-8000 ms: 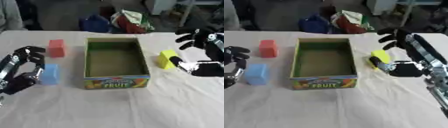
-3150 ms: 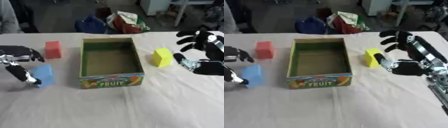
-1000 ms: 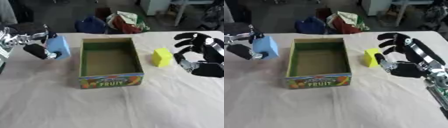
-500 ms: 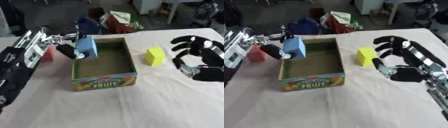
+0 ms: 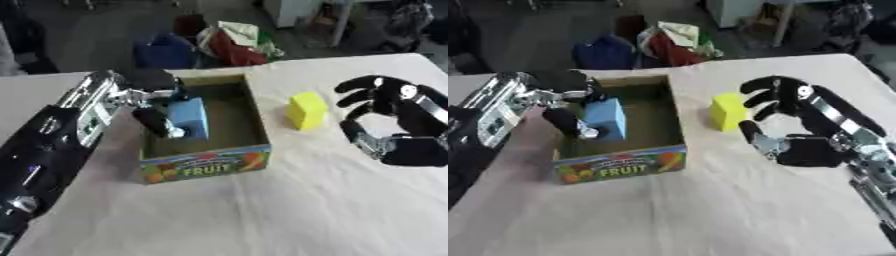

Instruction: Pick up objects on the table and place them in the box.

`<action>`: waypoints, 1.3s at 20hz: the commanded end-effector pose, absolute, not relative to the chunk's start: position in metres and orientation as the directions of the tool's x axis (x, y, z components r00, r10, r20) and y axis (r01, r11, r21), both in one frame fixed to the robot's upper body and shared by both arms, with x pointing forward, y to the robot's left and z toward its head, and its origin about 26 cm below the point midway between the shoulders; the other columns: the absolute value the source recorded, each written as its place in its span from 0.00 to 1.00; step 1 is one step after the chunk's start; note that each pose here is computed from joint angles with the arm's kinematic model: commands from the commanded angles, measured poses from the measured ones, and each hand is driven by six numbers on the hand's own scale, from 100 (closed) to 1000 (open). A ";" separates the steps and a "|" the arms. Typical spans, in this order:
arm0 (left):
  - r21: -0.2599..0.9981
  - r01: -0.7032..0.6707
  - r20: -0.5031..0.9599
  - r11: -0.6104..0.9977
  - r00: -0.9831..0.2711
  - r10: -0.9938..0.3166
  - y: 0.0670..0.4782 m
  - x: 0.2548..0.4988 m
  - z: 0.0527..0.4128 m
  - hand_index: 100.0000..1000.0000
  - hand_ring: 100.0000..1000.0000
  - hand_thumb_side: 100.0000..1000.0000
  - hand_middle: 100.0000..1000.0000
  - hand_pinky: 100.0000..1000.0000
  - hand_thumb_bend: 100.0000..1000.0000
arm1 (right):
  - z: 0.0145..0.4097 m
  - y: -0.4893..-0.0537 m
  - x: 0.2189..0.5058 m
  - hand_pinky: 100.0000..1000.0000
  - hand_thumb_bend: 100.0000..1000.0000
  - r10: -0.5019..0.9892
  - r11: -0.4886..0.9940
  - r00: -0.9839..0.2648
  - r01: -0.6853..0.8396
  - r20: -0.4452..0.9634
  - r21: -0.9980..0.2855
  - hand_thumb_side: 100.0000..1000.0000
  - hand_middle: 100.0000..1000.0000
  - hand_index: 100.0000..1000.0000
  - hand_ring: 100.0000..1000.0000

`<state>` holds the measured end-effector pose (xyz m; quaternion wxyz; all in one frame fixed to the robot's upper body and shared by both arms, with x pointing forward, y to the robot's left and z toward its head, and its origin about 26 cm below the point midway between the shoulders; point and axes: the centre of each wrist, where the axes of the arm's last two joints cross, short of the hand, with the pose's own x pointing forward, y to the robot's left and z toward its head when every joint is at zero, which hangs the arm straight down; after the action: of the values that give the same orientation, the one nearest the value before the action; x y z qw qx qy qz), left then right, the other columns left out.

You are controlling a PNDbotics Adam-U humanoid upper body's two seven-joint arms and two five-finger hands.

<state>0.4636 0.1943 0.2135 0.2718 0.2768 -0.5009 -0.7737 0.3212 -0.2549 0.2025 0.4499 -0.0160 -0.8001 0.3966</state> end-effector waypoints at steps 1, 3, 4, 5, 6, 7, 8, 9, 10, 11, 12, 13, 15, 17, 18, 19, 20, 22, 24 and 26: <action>0.922 0.143 -0.162 -0.359 -0.701 -0.695 0.194 0.465 0.220 0.77 0.59 0.65 0.60 0.67 0.20 | 0.209 -0.256 0.321 0.63 0.12 0.384 0.673 -0.608 -0.330 0.694 -0.662 0.12 0.77 0.82 0.74; 0.921 0.144 -0.165 -0.362 -0.698 -0.697 0.195 0.465 0.219 0.79 0.63 0.67 0.65 0.70 0.26 | 0.208 -0.256 0.321 0.63 0.12 0.385 0.672 -0.606 -0.332 0.696 -0.662 0.12 0.77 0.82 0.74; 0.921 0.142 -0.168 -0.363 -0.696 -0.698 0.195 0.465 0.220 0.80 0.65 0.69 0.67 0.71 0.32 | 0.208 -0.257 0.321 0.63 0.12 0.385 0.673 -0.605 -0.332 0.697 -0.661 0.12 0.77 0.82 0.74; 0.922 0.136 -0.172 -0.362 -0.693 -0.700 0.196 0.464 0.221 0.81 0.67 0.71 0.70 0.72 0.37 | 0.207 -0.257 0.322 0.62 0.12 0.386 0.675 -0.604 -0.330 0.697 -0.660 0.12 0.77 0.82 0.74; 0.923 0.128 -0.179 -0.362 -0.690 -0.701 0.196 0.464 0.222 0.82 0.71 0.72 0.73 0.74 0.43 | 0.207 -0.258 0.322 0.62 0.12 0.387 0.677 -0.602 -0.328 0.698 -0.659 0.12 0.77 0.82 0.74; 0.923 0.119 -0.189 -0.365 -0.687 -0.702 0.197 0.464 0.225 0.82 0.72 0.73 0.74 0.75 0.47 | 0.207 -0.258 0.322 0.62 0.12 0.388 0.679 -0.601 -0.326 0.699 -0.658 0.12 0.77 0.82 0.74; 0.923 0.110 -0.199 -0.368 -0.683 -0.703 0.197 0.463 0.227 0.83 0.72 0.74 0.75 0.76 0.49 | 0.207 -0.258 0.322 0.62 0.12 0.389 0.681 -0.600 -0.324 0.699 -0.657 0.12 0.77 0.82 0.74; 0.923 0.100 -0.210 -0.372 -0.679 -0.704 0.198 0.462 0.229 0.83 0.73 0.74 0.76 0.76 0.51 | 0.206 -0.259 0.322 0.62 0.12 0.390 0.681 -0.599 -0.323 0.699 -0.657 0.12 0.77 0.82 0.74; 0.922 0.093 -0.219 -0.375 -0.675 -0.705 0.199 0.462 0.231 0.83 0.73 0.74 0.76 0.77 0.52 | 0.206 -0.259 0.322 0.62 0.12 0.391 0.682 -0.598 -0.322 0.700 -0.657 0.12 0.77 0.82 0.74; 0.922 0.089 -0.224 -0.377 -0.671 -0.707 0.200 0.462 0.232 0.83 0.73 0.75 0.76 0.77 0.52 | 0.206 -0.259 0.323 0.62 0.12 0.392 0.682 -0.597 -0.321 0.700 -0.657 0.12 0.77 0.82 0.74; 0.923 0.083 -0.228 -0.375 -0.668 -0.708 0.201 0.462 0.233 0.83 0.73 0.75 0.75 0.76 0.52 | 0.206 -0.259 0.323 0.62 0.12 0.393 0.683 -0.597 -0.320 0.700 -0.657 0.12 0.77 0.82 0.74; 0.926 0.075 -0.229 -0.369 -0.664 -0.711 0.202 0.461 0.235 0.82 0.72 0.75 0.74 0.75 0.51 | 0.206 -0.260 0.323 0.62 0.12 0.394 0.684 -0.596 -0.319 0.700 -0.656 0.12 0.77 0.83 0.74; 0.941 0.045 -0.229 -0.337 -0.649 -0.726 0.206 0.459 0.245 0.80 0.70 0.74 0.71 0.74 0.45 | 0.205 -0.260 0.323 0.62 0.11 0.396 0.686 -0.593 -0.317 0.701 -0.655 0.12 0.77 0.82 0.74; 0.960 -0.008 -0.225 -0.280 -0.615 -0.755 0.216 0.456 0.263 0.78 0.67 0.74 0.67 0.72 0.41 | 0.204 -0.262 0.323 0.62 0.11 0.400 0.687 -0.589 -0.314 0.702 -0.655 0.12 0.77 0.83 0.74; 0.967 -0.034 -0.223 -0.253 -0.595 -0.772 0.222 0.454 0.271 0.78 0.66 0.74 0.66 0.71 0.41 | 0.204 -0.262 0.323 0.62 0.11 0.402 0.688 -0.587 -0.313 0.703 -0.655 0.12 0.77 0.83 0.74; 0.971 -0.057 -0.223 -0.233 -0.572 -0.789 0.228 0.452 0.278 0.78 0.65 0.74 0.66 0.71 0.39 | 0.203 -0.263 0.323 0.62 0.11 0.404 0.689 -0.585 -0.311 0.703 -0.655 0.12 0.77 0.83 0.74; 0.973 -0.078 -0.224 -0.217 -0.546 -0.807 0.235 0.451 0.284 0.78 0.65 0.73 0.66 0.71 0.38 | 0.203 -0.264 0.323 0.62 0.11 0.407 0.690 -0.583 -0.309 0.704 -0.654 0.12 0.77 0.83 0.74; 0.975 -0.108 -0.223 -0.195 -0.488 -0.844 0.251 0.450 0.291 0.78 0.66 0.71 0.67 0.71 0.34 | 0.202 -0.266 0.323 0.62 0.11 0.411 0.692 -0.578 -0.305 0.705 -0.654 0.12 0.77 0.83 0.74; 0.974 -0.129 -0.222 -0.184 -0.425 -0.877 0.267 0.450 0.294 0.78 0.66 0.70 0.67 0.71 0.34 | 0.201 -0.266 0.323 0.62 0.11 0.413 0.693 -0.577 -0.303 0.705 -0.654 0.12 0.77 0.83 0.74; 0.974 -0.129 -0.221 -0.186 -0.366 -0.904 0.281 0.453 0.290 0.78 0.67 0.68 0.69 0.72 0.32 | 0.201 -0.267 0.323 0.62 0.11 0.414 0.694 -0.576 -0.301 0.705 -0.654 0.12 0.77 0.83 0.74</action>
<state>0.4550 0.2648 0.2736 0.3162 0.4341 -0.5566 -0.6338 0.3233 -0.2609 0.1928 0.4661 -0.0207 -0.7943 0.3891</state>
